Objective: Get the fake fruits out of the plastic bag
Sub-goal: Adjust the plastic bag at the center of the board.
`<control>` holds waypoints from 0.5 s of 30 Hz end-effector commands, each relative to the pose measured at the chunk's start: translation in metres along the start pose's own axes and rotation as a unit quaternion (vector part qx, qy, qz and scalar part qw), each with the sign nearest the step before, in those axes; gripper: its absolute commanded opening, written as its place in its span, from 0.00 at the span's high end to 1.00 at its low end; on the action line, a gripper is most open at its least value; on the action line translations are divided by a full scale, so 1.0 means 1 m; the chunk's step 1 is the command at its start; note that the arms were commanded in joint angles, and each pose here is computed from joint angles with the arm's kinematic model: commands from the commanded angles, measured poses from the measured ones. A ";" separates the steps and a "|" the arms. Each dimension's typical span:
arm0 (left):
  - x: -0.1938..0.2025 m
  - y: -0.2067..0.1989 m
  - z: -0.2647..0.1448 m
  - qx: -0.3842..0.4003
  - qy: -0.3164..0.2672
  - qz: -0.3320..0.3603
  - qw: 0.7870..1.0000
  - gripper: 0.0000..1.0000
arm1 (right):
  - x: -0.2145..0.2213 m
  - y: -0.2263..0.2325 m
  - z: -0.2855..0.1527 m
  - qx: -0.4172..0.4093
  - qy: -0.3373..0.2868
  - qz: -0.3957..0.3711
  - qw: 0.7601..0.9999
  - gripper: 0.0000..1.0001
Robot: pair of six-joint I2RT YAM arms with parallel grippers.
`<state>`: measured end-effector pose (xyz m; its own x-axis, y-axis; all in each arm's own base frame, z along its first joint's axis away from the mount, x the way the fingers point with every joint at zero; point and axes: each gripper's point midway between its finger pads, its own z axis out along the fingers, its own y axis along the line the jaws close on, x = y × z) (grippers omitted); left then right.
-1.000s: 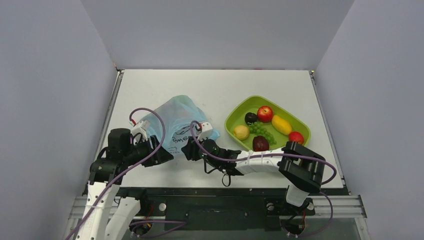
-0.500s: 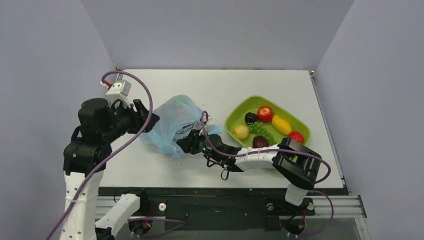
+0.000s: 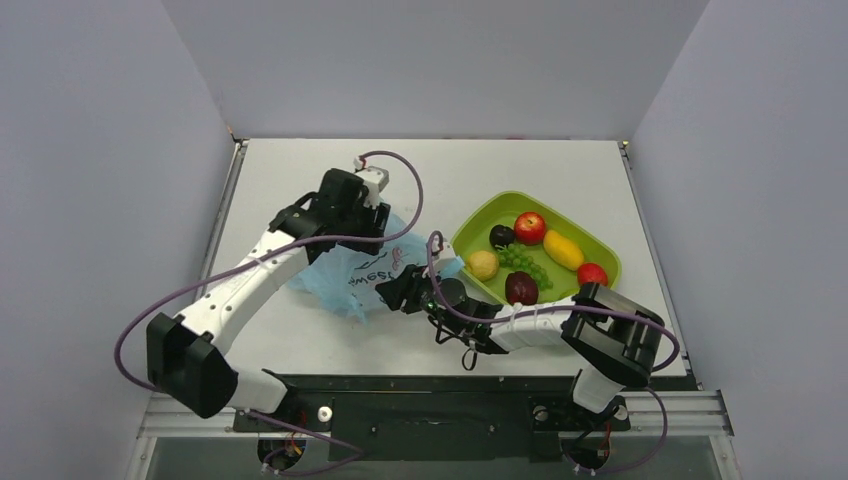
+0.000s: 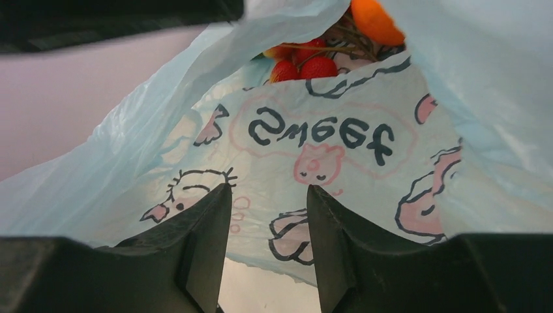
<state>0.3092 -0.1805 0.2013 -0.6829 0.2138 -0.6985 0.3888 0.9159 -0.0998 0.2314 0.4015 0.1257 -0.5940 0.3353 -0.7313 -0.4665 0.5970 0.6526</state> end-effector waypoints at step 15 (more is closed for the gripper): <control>0.026 0.029 0.045 -0.154 0.013 0.126 0.980 0.42 | -0.043 -0.001 0.002 -0.005 -0.062 0.022 0.998 0.54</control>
<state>0.3143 -0.1675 0.1378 -0.6500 0.4507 -0.6119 0.3966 0.8880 0.2328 0.2545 0.3827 0.1270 -0.5637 0.3803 -0.7333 -0.4244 0.6282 0.6521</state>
